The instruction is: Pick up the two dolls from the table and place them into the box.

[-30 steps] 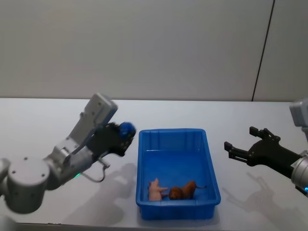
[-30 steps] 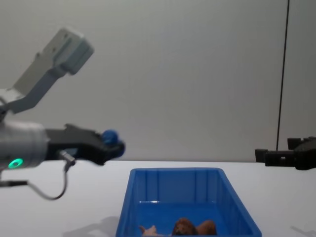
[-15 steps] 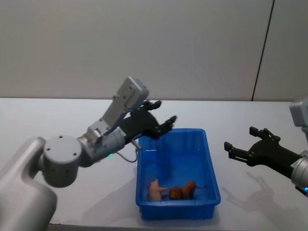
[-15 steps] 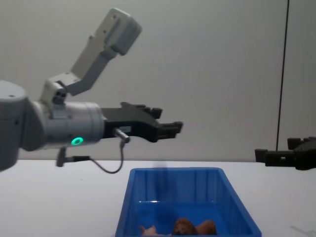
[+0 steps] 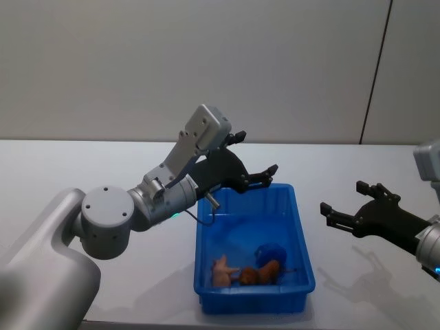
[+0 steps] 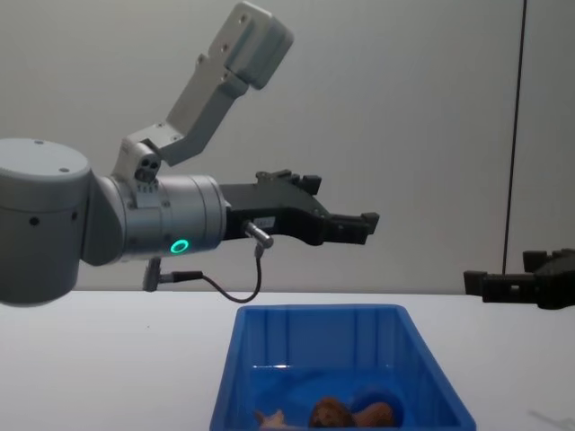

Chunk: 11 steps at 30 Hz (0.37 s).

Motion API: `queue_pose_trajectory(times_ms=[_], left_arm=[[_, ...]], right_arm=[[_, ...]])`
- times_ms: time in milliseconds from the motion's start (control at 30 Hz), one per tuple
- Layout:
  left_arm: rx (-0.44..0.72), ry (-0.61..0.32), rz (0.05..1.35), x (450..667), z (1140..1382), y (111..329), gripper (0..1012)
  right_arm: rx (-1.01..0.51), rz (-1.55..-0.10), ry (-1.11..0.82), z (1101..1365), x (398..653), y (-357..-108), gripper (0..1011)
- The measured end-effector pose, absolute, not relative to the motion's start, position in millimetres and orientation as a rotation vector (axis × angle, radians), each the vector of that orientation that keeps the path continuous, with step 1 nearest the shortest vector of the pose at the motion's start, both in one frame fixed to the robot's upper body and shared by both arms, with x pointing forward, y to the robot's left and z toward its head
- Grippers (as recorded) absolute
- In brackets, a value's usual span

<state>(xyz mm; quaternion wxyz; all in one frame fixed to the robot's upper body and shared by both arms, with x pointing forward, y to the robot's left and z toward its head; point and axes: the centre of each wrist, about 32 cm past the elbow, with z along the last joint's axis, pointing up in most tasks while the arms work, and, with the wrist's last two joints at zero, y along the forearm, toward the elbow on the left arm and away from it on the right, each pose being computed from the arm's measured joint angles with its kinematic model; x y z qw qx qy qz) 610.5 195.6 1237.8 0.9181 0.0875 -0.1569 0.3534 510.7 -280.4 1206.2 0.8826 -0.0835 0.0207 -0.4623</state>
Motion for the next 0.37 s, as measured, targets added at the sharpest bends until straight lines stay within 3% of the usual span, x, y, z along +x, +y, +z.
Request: queue_pose_trajectory(times_ms=[367], left_arm=[[0.161,-0.349,0.737,601.9,1240.5,194.5,1004]], right_arm=[[-0.174,-0.962,0.043,1206.2,510.7,-280.4,1001]])
